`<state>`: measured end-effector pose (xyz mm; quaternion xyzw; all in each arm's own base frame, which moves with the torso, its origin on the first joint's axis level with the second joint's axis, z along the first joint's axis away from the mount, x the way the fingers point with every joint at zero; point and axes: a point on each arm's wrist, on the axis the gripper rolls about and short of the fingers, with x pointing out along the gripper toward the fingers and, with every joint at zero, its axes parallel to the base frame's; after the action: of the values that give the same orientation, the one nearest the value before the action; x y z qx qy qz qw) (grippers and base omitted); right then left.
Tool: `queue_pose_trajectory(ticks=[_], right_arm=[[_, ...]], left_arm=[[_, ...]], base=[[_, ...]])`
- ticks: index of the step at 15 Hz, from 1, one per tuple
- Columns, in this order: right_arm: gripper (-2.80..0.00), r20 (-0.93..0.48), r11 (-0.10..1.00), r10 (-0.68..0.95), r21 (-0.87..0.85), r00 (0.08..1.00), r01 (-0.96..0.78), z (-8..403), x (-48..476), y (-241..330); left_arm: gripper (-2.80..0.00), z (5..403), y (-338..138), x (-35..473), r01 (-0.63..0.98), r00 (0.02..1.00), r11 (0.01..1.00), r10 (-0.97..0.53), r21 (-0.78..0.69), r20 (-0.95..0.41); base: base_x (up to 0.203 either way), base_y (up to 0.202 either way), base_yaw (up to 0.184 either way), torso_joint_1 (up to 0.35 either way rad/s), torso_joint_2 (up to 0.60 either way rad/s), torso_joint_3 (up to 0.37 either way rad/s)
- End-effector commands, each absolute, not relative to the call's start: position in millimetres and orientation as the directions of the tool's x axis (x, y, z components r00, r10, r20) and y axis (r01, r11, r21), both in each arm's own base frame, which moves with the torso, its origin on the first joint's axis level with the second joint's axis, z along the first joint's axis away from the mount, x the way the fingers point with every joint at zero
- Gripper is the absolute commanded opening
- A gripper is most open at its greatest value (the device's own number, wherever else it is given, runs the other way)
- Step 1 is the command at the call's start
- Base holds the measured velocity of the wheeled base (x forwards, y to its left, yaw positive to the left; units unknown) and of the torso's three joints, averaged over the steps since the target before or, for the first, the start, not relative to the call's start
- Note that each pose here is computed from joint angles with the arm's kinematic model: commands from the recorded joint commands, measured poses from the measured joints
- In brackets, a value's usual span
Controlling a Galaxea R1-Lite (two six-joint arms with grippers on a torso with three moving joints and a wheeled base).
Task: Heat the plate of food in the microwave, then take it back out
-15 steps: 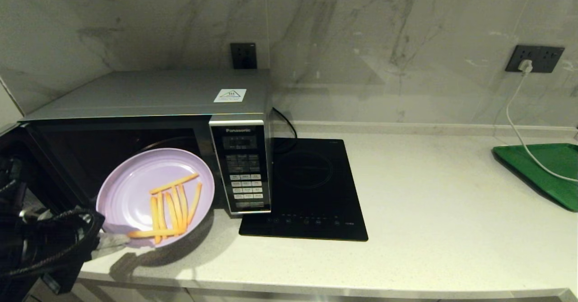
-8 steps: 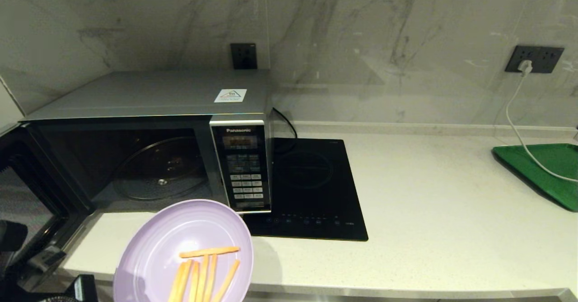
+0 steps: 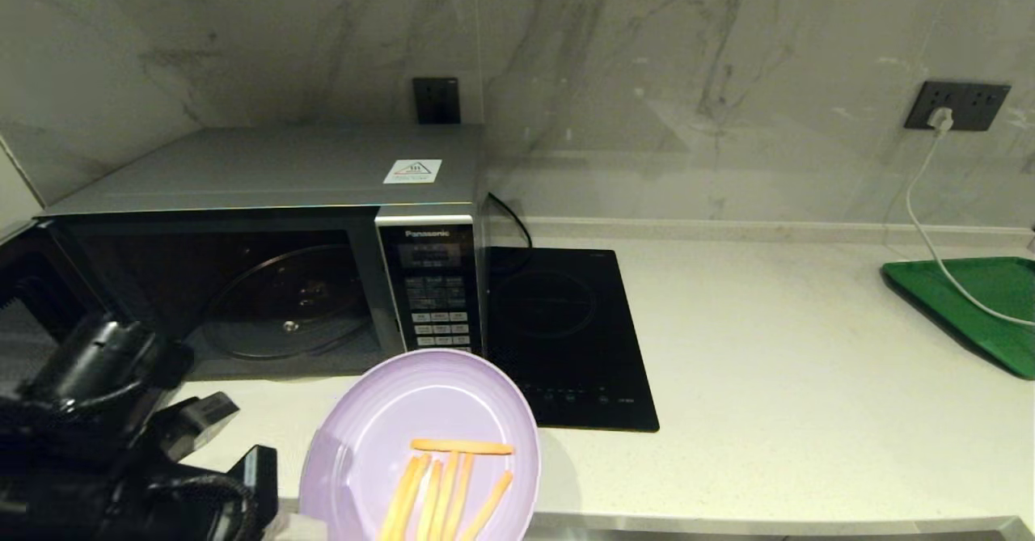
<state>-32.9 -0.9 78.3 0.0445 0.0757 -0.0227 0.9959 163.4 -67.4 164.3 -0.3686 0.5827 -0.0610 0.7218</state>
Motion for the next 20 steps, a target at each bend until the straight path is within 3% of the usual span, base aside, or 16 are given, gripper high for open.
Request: queue_pose_trajectory(ticks=[1,11,20], right_arm=[[-2.8,-0.154,0.995,-0.038,0.086,0.987,0.052,78.2,-33.0,-0.9],[-2.8,-0.154,0.995,-0.038,0.086,0.987,0.052,78.2,-33.0,-0.9],[-2.8,-0.154,0.995,-0.038,0.085,0.987,0.052,78.2,-33.0,-0.9]], left_arm=[[-2.8,145.7,-90.2,208.4,-0.403,0.211,0.74,-0.498,-0.539,-0.841],[-2.8,120.2,-178.7,254.2,-0.391,0.04,0.779,-0.518,-0.49,-0.854],[-2.8,118.8,-205.3,280.8,-0.377,0.101,0.804,-0.458,-0.46,-0.883]], base=[[0.0,0.0,0.0,0.0,0.0,0.0],[0.0,0.0,0.0,0.0,0.0,0.0],[0.0,0.0,0.0,0.0,0.0,0.0]])
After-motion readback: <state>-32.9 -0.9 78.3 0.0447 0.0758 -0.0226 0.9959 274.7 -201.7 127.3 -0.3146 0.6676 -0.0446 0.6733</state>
